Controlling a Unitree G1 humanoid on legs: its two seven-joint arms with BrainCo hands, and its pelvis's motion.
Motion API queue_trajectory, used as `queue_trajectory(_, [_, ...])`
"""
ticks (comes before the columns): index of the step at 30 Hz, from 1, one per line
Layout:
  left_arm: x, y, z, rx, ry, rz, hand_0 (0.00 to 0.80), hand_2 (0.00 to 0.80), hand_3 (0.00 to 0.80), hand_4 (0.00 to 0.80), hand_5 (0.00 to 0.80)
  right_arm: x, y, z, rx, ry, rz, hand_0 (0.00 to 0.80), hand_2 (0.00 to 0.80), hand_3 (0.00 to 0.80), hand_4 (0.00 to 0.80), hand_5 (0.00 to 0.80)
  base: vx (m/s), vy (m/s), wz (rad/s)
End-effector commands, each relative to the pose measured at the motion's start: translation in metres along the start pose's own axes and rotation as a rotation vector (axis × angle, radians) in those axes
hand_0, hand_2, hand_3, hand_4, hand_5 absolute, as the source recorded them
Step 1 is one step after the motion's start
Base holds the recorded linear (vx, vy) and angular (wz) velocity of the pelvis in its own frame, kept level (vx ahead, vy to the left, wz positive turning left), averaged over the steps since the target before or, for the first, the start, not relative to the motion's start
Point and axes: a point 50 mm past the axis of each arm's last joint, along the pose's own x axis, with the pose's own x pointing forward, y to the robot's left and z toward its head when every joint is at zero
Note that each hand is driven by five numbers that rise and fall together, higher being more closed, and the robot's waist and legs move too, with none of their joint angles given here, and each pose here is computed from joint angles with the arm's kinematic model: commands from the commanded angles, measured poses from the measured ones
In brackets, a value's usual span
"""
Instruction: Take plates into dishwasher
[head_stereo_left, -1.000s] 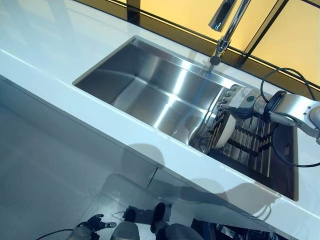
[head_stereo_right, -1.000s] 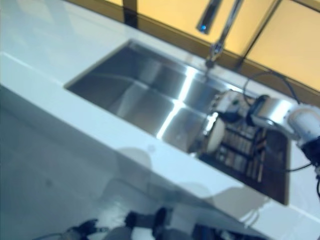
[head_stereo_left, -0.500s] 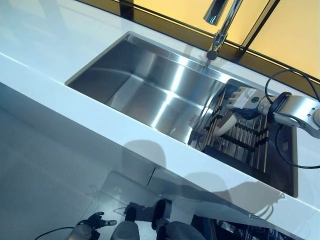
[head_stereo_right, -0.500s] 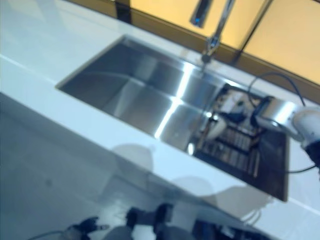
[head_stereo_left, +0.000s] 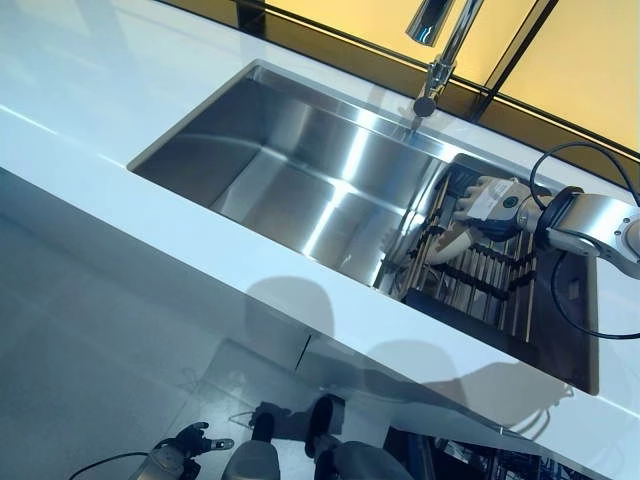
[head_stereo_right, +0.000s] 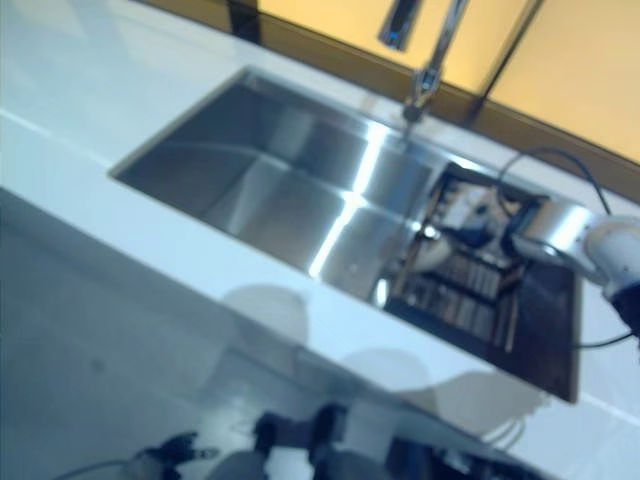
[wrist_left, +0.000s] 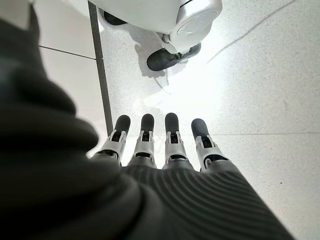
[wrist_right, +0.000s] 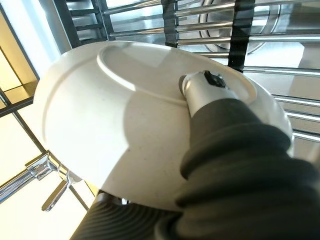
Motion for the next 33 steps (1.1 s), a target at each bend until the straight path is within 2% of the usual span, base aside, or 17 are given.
queue_trajectory(1, [-0.003,0.002,-0.014,0.037,0.028,0.014,0.0,0.0,0.0,0.0,0.0,-0.018,-0.004,-0.023,-0.031,0.105,-0.037,0.8,0.8,0.8,0.8,0.8,0.032,0.094,-0.06])
queue_trajectory(15, [-0.004,-0.013,-0.023,-0.003,0.057,-0.023,0.0,0.0,0.0,0.0,0.0,-0.051,0.012,-0.05,-0.123,0.267,-0.065,0.8,0.8,0.8,0.8,0.8,0.005,0.147,-0.11])
queue_trajectory(22, [-0.003,-0.018,-0.026,-0.02,0.069,-0.038,0.0,0.0,0.0,0.0,0.0,-0.072,0.012,-0.071,-0.156,0.41,-0.129,0.8,0.8,0.8,0.8,0.8,-0.04,0.194,-0.11])
queue_trajectory(28, [-0.003,-0.015,-0.024,-0.016,0.064,-0.03,0.0,0.0,0.0,0.0,0.0,-0.092,0.003,-0.091,-0.048,0.581,-0.26,0.8,0.8,0.8,0.8,0.8,-0.102,0.21,-0.16])
queue_trajectory(33, [-0.002,-0.011,-0.024,0.012,0.071,-0.033,0.0,0.0,0.0,0.0,0.0,-0.122,-0.009,-0.114,0.161,0.797,-0.49,0.8,0.8,0.8,0.8,0.8,-0.146,0.275,-0.22])
